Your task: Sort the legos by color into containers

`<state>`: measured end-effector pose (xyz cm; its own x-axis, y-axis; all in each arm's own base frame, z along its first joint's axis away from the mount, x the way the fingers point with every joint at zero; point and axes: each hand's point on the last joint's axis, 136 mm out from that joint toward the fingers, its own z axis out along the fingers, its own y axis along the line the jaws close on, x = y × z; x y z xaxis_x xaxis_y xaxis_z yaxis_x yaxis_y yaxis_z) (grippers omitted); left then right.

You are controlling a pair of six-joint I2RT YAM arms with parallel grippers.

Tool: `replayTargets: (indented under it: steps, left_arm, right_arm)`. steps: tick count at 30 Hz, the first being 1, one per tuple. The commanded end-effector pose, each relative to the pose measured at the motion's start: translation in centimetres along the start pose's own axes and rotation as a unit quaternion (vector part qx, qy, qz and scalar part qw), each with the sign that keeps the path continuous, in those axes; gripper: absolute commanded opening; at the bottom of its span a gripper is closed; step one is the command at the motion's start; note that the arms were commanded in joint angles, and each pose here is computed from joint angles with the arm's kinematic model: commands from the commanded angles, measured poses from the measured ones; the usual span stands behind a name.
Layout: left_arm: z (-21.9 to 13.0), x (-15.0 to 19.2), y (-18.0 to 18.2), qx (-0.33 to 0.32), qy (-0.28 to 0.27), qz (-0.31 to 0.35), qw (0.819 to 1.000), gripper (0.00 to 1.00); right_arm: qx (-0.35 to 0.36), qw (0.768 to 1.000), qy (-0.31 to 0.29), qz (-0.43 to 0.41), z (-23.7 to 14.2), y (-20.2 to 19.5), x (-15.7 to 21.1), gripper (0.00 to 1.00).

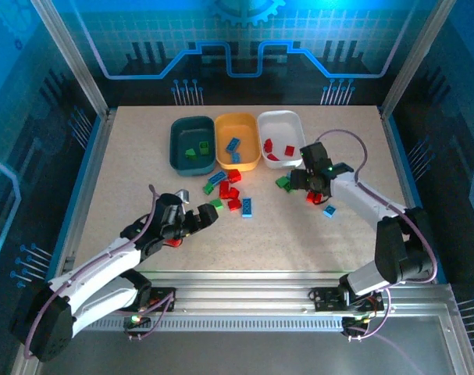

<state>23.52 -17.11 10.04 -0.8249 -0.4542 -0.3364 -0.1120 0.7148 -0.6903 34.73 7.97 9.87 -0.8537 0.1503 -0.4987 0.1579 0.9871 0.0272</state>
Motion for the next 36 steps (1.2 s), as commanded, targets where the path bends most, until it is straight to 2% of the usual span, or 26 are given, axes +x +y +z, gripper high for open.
replayTargets:
  steps: [1,8,14,19,26,34,36]
  left_arm:
    - [0.3,1.2,-0.2,0.017,0.021,-0.005,1.0,0.99]
    - [0.7,2.3,0.9,0.017,0.032,-0.02,0.999,0.99]
    - [0.9,2.4,1.0,0.014,0.032,-0.02,0.999,0.99]
    - [1.1,2.3,0.8,0.013,0.036,-0.02,0.999,0.99]
    - [1.0,2.3,0.8,0.008,0.037,-0.019,0.999,0.99]
    - [0.3,2.0,0.8,0.003,0.028,-0.015,1.0,0.99]
    - [0.2,2.0,0.8,0.003,0.027,-0.014,1.0,0.99]
  right_arm:
    - [0.01,0.999,0.005,0.032,-0.2,-1.3,0.9,0.87]
    - [0.036,0.996,0.036,0.073,2.2,-3.3,2.3,0.86]
    - [0.004,0.995,0.063,0.079,4.3,-2.3,2.7,0.83]
    - [0.012,0.994,0.074,0.085,5.5,-2.6,3.2,0.79]
    - [0.013,0.994,0.069,0.082,6.3,-2.6,2.9,0.66]
    - [0.018,0.994,0.079,0.075,6.8,-2.5,3.1,0.66]
    - [0.015,0.994,0.08,0.073,6.9,-2.4,3.2,0.59]
